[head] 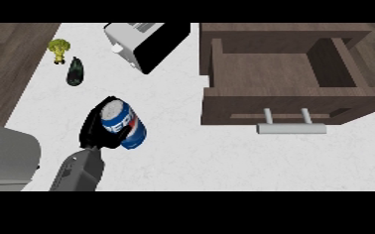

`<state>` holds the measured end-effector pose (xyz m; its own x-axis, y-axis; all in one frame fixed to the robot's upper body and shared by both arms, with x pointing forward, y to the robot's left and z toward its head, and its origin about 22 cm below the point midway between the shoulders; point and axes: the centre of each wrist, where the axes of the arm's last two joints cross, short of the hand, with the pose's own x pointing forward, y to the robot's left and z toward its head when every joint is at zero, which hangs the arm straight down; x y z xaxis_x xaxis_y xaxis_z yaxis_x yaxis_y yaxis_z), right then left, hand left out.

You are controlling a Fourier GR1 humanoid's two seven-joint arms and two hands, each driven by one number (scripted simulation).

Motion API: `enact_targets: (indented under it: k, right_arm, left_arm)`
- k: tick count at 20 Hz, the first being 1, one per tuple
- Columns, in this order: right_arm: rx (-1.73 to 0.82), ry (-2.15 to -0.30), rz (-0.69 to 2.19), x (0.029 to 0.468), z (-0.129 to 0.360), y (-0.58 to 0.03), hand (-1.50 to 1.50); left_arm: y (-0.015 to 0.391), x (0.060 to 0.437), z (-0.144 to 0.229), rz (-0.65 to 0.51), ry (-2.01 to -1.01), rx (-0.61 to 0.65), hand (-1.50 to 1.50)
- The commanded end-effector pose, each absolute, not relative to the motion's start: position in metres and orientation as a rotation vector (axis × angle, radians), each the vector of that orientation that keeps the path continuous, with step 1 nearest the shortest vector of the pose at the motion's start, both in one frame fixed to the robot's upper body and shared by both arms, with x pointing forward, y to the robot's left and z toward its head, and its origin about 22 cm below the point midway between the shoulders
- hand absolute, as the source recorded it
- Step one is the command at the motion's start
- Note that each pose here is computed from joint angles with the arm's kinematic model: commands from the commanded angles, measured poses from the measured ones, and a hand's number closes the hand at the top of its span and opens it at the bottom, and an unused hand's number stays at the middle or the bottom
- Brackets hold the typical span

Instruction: Pick up the can, place it into the drawer and close the drawer

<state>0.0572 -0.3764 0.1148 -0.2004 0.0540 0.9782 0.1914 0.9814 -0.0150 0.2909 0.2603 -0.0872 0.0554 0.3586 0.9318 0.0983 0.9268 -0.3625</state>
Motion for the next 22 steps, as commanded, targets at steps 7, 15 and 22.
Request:
enact_targets:
  k: [7, 15, 22]
  right_arm:
    - [-0.175, -1.784, -0.119, 0.054, 0.119, -0.375, -1.50]
    - [-0.162, -1.762, -0.131, 0.064, 0.105, -0.367, -1.50]
    - [-0.178, -1.772, -0.135, 0.058, 0.128, -0.385, -1.50]
  left_arm:
    - [0.225, 0.301, -0.027, 0.276, -1.644, -0.256, 1.50]
    - [0.191, 0.328, 0.054, 0.195, -1.693, -0.239, 1.50]
    - [0.151, 0.340, 0.106, 0.171, -1.714, -0.219, 1.50]
